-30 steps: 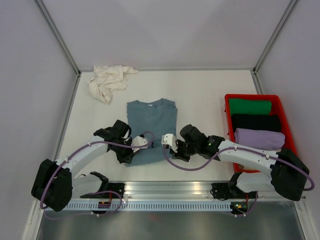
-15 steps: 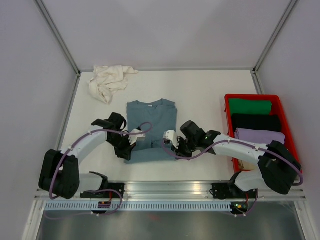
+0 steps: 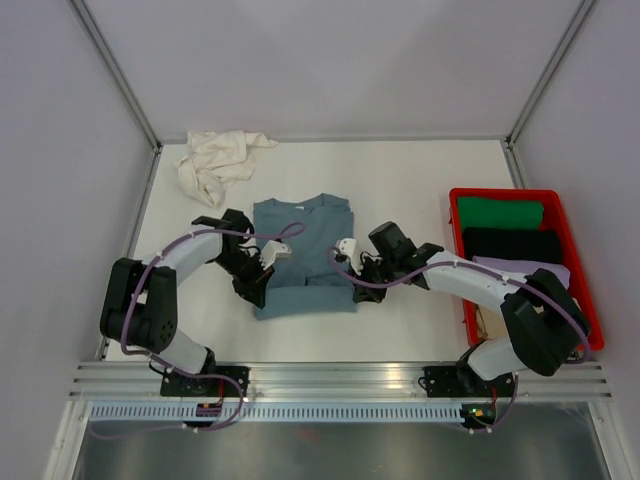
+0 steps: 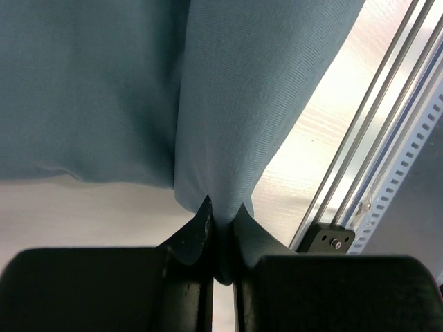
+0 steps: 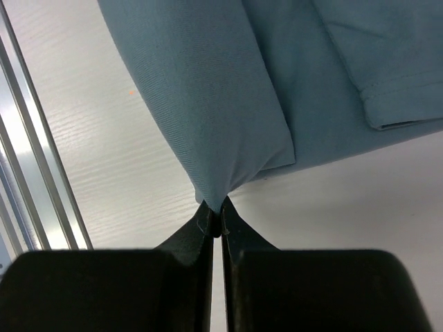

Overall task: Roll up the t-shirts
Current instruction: Roll the tshirt

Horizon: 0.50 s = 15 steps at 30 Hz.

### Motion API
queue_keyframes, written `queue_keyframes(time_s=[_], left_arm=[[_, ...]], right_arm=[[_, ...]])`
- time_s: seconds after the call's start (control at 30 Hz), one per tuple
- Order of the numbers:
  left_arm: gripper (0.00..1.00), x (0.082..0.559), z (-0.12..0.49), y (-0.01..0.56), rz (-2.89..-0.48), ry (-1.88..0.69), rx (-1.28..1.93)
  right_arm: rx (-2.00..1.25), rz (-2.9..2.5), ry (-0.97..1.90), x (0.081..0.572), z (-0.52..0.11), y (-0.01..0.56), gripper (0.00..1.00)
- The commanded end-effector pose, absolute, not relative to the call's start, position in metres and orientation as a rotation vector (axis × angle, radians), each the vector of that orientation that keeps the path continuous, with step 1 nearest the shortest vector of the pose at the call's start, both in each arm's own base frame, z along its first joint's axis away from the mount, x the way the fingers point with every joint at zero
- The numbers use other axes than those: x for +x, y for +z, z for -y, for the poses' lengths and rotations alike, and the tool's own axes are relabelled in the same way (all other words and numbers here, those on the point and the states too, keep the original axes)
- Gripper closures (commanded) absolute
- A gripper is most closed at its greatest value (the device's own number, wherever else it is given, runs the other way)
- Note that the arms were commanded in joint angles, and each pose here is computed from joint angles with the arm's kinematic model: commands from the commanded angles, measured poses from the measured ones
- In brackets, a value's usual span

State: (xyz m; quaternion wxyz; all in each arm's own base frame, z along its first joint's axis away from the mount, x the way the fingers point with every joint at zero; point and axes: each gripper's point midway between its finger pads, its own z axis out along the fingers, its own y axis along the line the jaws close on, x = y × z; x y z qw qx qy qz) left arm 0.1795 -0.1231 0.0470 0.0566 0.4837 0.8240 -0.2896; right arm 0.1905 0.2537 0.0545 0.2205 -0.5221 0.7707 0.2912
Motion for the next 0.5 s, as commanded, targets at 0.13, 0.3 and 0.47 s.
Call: queue_keyframes(time_s=[0.13, 0.3, 0.47], left_arm=[[0.86, 0.217, 0.121, 0.051, -2.460, -0.917, 1.376], [0.89, 0.238, 0.115, 0.033, -2.560, -0.888, 1.264], [0.90, 0.241, 0.115, 0.024, -2.626, -0.895, 1.206]], right_arm=[[-1.172, -2.158, 0.846, 0.241, -0.262, 0.068, 0.87], [-0.963, -2.212, 0.861, 0.271, -0.264, 0.065, 0.90], [-0.856, -2.287, 0.867, 0.285, -0.260, 0.062, 0.82]])
